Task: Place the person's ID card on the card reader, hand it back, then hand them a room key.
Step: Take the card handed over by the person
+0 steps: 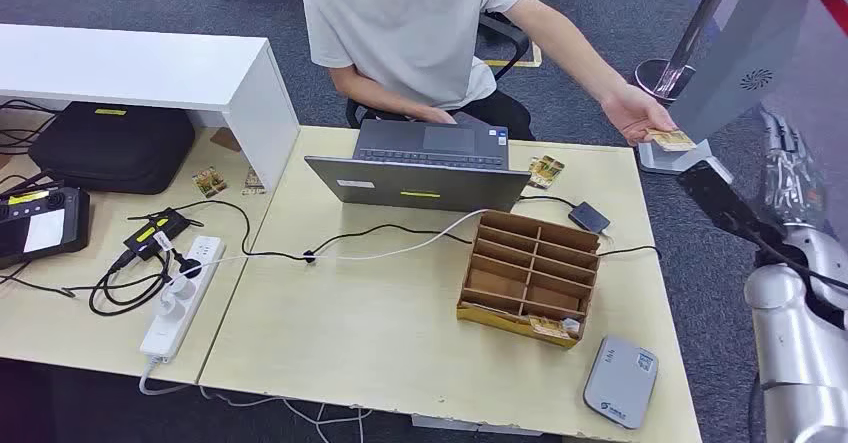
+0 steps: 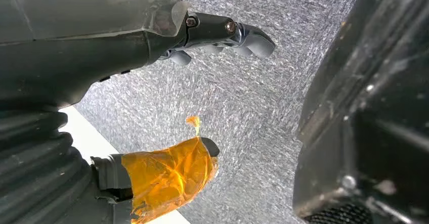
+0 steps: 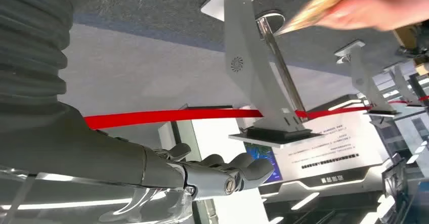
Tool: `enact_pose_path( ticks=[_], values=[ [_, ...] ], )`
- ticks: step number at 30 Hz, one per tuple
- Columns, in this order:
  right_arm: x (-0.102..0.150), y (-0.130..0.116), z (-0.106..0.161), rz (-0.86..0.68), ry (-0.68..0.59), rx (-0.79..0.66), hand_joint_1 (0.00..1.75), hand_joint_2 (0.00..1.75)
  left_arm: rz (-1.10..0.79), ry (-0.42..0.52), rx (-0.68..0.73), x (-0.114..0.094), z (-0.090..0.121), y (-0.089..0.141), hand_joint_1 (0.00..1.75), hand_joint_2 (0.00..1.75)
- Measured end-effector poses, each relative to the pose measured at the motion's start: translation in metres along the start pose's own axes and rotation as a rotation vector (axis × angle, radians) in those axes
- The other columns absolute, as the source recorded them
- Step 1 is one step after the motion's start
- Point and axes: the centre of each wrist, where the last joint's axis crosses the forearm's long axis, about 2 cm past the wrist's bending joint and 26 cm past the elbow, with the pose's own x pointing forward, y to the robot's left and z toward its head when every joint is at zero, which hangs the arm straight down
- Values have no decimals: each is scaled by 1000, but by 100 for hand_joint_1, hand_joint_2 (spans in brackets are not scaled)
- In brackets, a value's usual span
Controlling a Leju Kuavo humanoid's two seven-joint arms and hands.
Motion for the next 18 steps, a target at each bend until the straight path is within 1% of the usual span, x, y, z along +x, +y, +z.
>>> enact_pose_path(
  ticks=[2, 9, 11, 15, 18],
  values=[
    [11, 4, -5, 3, -23, 6, 0, 175, -8, -3, 2, 1, 0, 1, 0, 175],
    [80, 25, -23, 34, -163, 43, 0, 175, -77, -65, 20, 5, -1, 5, 0, 175],
    [95, 30, -25, 38, -194, 55, 0, 175, -78, -84, 8, 5, -1, 6, 0, 175],
    [116, 36, -28, 27, -237, 69, 0, 175, -57, -102, -40, 2, 0, 7, 0, 0],
    [132, 40, -30, 17, -274, 84, 0, 175, -30, -114, -98, -1, 1, 8, 0, 0]
  ],
)
